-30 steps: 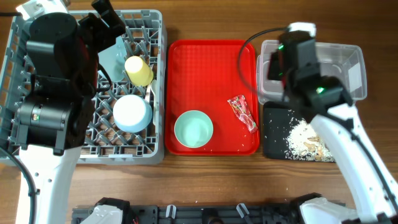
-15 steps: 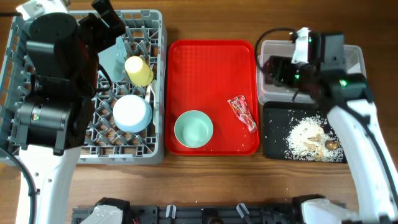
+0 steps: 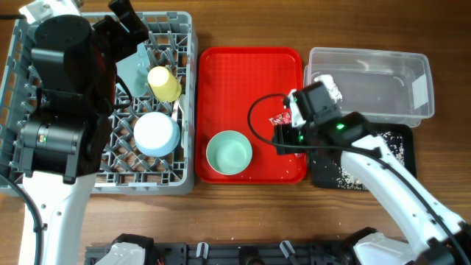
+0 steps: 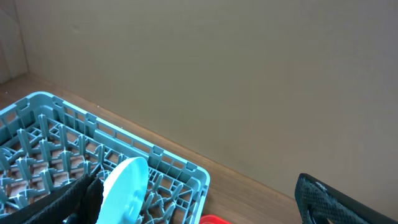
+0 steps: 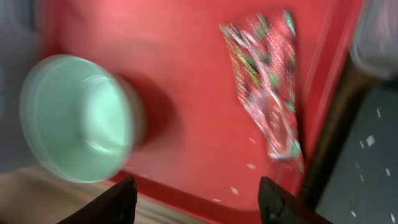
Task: Sort waste into correct bins and load items into the dishwasher rack
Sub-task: 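Move the right gripper to the red snack wrapper and grasp it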
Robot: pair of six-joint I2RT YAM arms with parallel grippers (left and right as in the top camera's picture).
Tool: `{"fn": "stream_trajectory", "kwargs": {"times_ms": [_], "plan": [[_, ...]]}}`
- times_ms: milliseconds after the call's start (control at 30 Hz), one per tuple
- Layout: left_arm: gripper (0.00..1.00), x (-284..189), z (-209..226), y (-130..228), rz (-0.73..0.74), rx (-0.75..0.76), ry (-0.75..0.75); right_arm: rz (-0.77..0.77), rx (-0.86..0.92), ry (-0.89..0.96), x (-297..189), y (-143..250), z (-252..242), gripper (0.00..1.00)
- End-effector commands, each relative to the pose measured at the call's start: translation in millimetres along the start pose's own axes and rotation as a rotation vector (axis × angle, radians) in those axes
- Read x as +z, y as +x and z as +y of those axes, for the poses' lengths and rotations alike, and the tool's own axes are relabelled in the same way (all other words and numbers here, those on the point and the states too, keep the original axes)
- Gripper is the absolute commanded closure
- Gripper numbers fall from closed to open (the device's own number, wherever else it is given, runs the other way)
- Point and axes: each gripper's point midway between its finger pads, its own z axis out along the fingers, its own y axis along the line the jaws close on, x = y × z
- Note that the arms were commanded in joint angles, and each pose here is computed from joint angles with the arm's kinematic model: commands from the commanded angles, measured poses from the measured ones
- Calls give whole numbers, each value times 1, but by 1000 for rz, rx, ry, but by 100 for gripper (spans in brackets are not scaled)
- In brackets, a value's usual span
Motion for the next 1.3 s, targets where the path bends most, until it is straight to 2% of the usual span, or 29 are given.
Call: {"fn": "stream_trajectory", "kwargs": {"times_ms": [0,67,133,233,500,833,1000,1067,1267], "plan": [[0,0,0,-1,1,-15,6,-31,39,62,14,1,-14,48],[0,1,0,-1,1,-15,6,-38,39,60,20,2,-16,52],[0,0,0,-1,1,-15,6,-46,38,57,24,2,-16,63],[0,0,0,-1,1,-15,6,-63,37,64,29,3,-19,66],[0,1,0,-1,1,-15,6,-126,23,167,41,3,-43,62],[0,1,0,-1,1,-15,6,-166,-170,197,42,-2,-24,62],[0,0,0,-1,1,-15,6,-269,-203,283,35,-19,-21,52],[0,0,0,-1,1,-15,6,-286,-206,275,36,-23,-19,51],[0,0,0,-1,1,-15,6,-236,-225,292,58,-19,-23,51]]}}
